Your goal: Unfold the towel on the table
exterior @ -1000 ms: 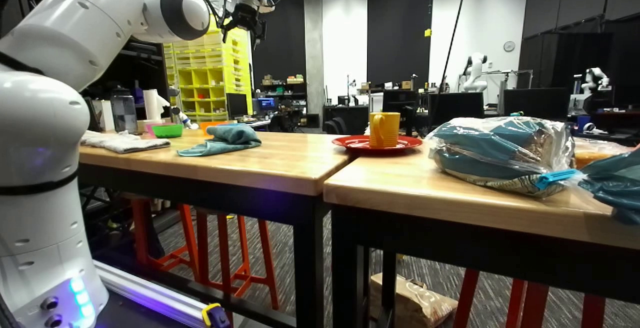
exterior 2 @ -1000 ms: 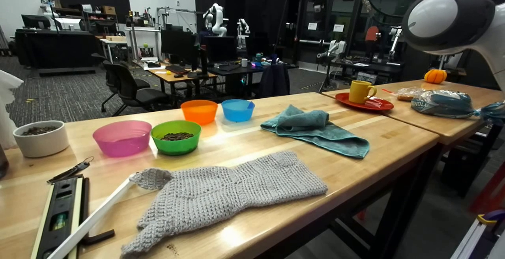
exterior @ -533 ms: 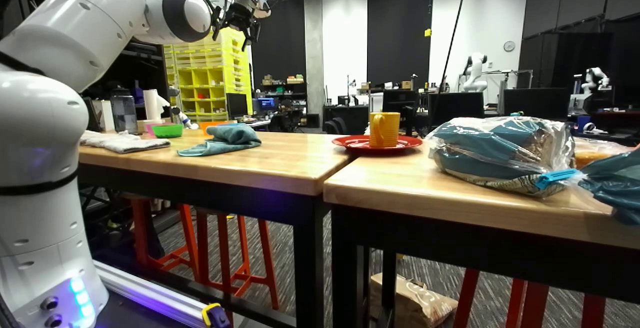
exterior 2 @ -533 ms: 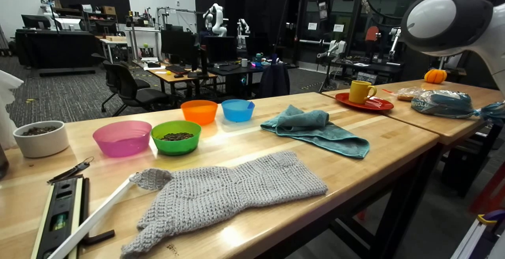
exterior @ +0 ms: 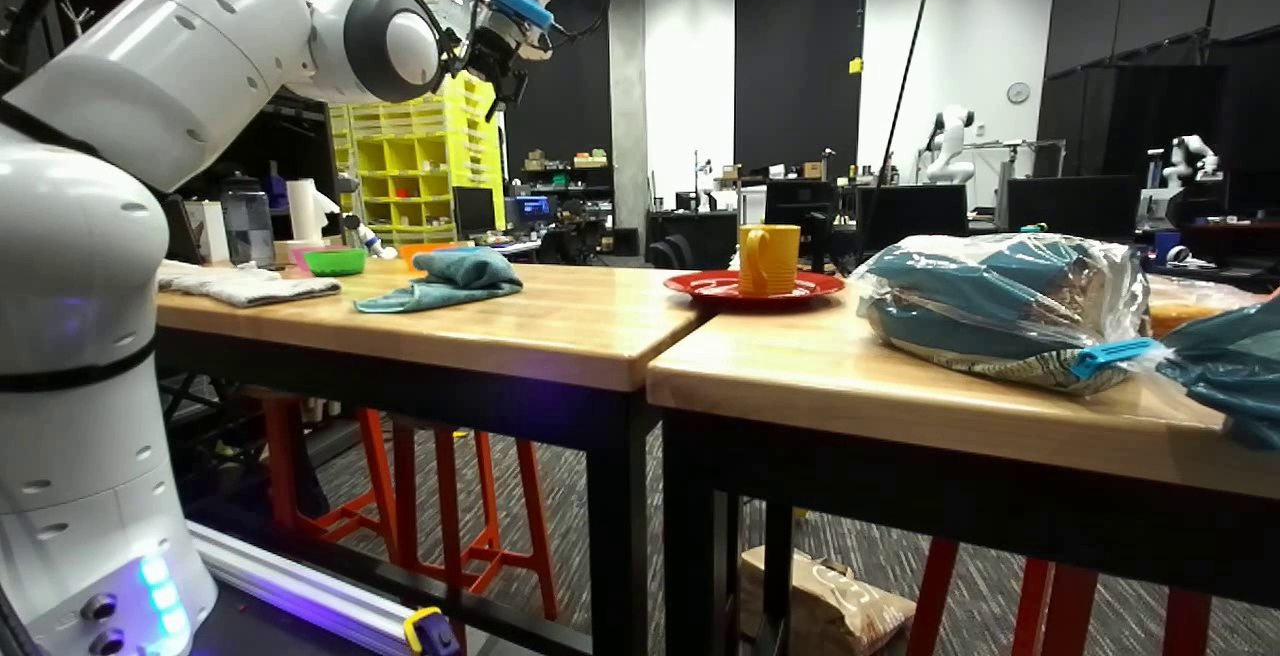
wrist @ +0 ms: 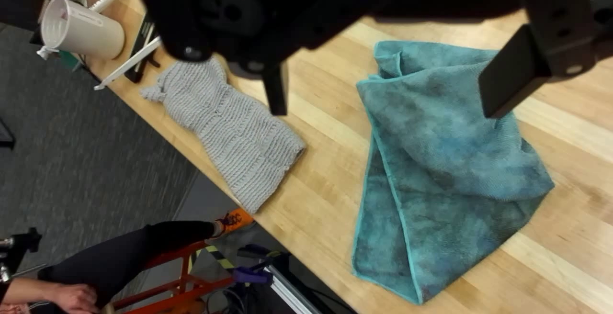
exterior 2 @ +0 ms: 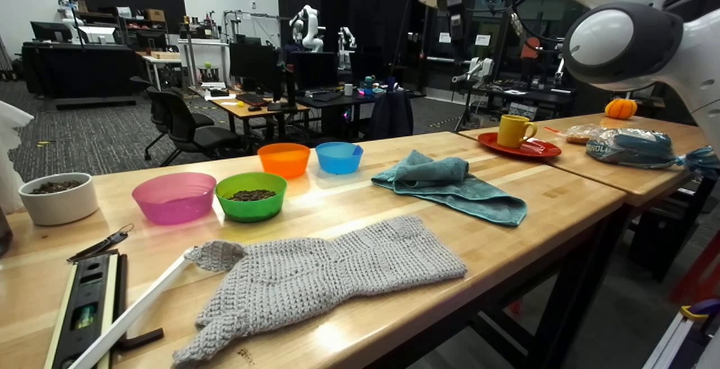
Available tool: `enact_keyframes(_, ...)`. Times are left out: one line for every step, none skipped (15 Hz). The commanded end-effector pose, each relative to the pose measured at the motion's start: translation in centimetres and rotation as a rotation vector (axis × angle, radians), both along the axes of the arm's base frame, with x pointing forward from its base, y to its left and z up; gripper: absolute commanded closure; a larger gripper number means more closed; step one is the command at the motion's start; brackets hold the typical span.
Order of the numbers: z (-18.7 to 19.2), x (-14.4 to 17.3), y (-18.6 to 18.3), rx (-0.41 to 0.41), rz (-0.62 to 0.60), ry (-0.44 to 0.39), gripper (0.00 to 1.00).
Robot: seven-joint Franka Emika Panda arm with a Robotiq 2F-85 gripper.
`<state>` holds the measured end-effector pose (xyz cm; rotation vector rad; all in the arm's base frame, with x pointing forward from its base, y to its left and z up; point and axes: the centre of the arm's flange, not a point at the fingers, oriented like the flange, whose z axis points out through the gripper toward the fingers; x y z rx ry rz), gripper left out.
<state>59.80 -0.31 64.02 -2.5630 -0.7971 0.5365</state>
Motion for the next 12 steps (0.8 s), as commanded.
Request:
enact_keyframes(-5.9,-5.1,-0.4,0.062,0.006,0.056,0.0)
enact_keyframes(-6.6,-4.8,-0.7,0.07,0.008,0.071,0.0)
enact_keyframes(-7.4,-4.6,-1.1,0.061,0.004,0.077,0.0)
enact_keyframes(-8.1,-4.3,-1.4,0.033,-0.005,0.07,0.0)
enact_keyframes(-8.8,-4.0,-1.7,-0.006,-0.013,0.055,0.0)
enact_keyframes(-9.6,-3.7,-2.1,-0.048,-0.021,0.039,0.0)
enact_keyframes(-10.2,-3.4,-2.5,-0.081,-0.031,0.029,0.0)
enact_keyframes(-10.8,-3.0,-2.9,-0.114,-0.035,0.015,0.0)
enact_keyframes(-11.2,-2.6,-3.2,-0.141,-0.038,0.003,0.0)
enact_keyframes(-11.6,-2.2,-3.5,-0.158,-0.04,-0.005,0.0)
enact_keyframes(-11.9,-1.9,-3.7,-0.169,-0.049,0.001,0.0)
enact_keyframes(-7.7,4.3,-4.2,-0.133,-0.045,0.03,0.0)
